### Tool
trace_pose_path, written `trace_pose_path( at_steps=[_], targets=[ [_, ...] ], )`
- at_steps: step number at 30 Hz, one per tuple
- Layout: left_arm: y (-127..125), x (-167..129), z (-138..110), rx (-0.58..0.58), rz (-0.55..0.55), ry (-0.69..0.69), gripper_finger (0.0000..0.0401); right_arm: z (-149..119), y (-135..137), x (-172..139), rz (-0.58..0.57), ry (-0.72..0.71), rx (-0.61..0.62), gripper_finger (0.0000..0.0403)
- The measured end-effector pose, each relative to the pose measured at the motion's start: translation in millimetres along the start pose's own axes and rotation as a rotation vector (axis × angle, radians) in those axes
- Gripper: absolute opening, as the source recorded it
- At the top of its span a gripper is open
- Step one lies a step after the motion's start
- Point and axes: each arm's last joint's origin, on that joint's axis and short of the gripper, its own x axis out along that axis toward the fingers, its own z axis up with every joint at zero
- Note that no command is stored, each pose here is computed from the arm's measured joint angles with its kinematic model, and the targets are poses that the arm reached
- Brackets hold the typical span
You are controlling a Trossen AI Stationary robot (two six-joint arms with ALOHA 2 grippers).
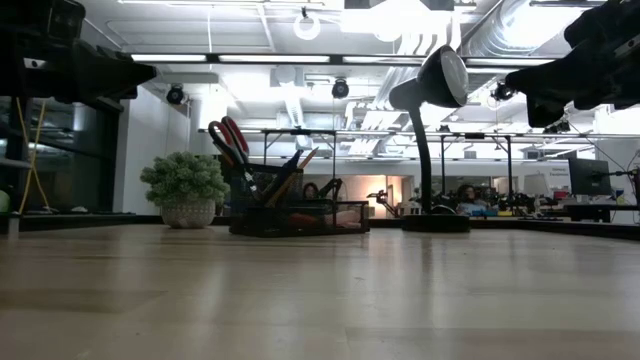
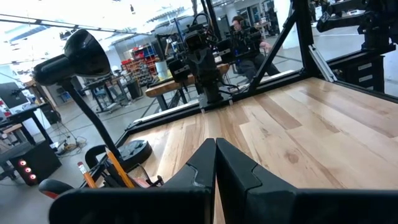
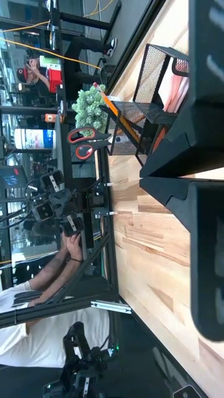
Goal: Pick and place office supplies into organizer
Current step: Return to Home Position
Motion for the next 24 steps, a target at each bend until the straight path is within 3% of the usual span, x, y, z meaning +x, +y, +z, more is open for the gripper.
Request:
trace_pose_path(
  at_steps=[24],
  targets=[
    [0.0, 0.0, 0.0, 0.0, 0.0, 0.0, 0.0001, 0.0, 0.0, 0.0, 0.0, 0.0, 0.0, 0.0003]
  ],
)
